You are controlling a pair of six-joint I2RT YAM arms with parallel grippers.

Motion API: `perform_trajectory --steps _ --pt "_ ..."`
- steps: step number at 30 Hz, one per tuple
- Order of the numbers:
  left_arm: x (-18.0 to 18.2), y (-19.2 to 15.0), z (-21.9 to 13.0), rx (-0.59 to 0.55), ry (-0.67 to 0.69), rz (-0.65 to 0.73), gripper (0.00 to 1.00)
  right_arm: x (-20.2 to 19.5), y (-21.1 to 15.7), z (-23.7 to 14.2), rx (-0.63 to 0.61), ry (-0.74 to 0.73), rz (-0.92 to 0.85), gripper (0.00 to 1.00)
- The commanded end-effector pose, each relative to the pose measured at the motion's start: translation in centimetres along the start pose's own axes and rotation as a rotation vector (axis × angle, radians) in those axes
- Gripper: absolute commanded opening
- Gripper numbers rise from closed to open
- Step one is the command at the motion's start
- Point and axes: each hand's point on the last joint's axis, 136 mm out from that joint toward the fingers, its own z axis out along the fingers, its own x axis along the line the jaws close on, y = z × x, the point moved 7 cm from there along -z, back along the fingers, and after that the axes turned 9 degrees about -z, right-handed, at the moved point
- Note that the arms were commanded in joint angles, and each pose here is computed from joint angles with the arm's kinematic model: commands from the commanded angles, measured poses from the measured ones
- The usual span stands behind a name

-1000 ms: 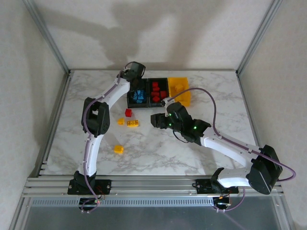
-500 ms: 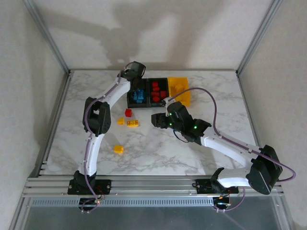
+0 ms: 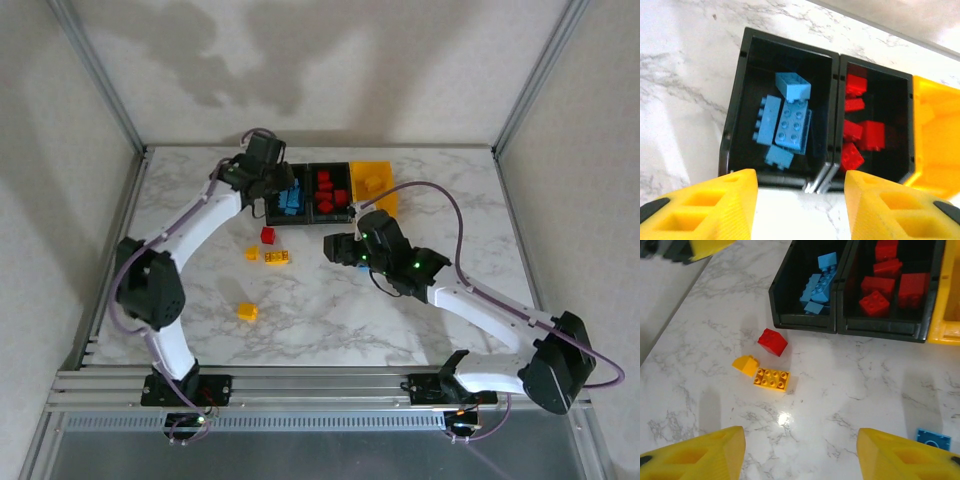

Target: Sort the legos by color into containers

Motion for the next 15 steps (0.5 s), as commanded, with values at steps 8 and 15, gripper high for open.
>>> perform_trajectory --steps 8,15 --pt "1.3 -6.4 -3.3 0.072 -0.125 -0.040 0.54 -3.9 -1.3 -1.8 0.036 -0.124 0.116 0.66" --pt "-1.3 -12.7 -3.1 0.166 -0.157 0.002 0.59 -9.1 -3.3 -3.4 0.075 -0.255 0.308 0.75"
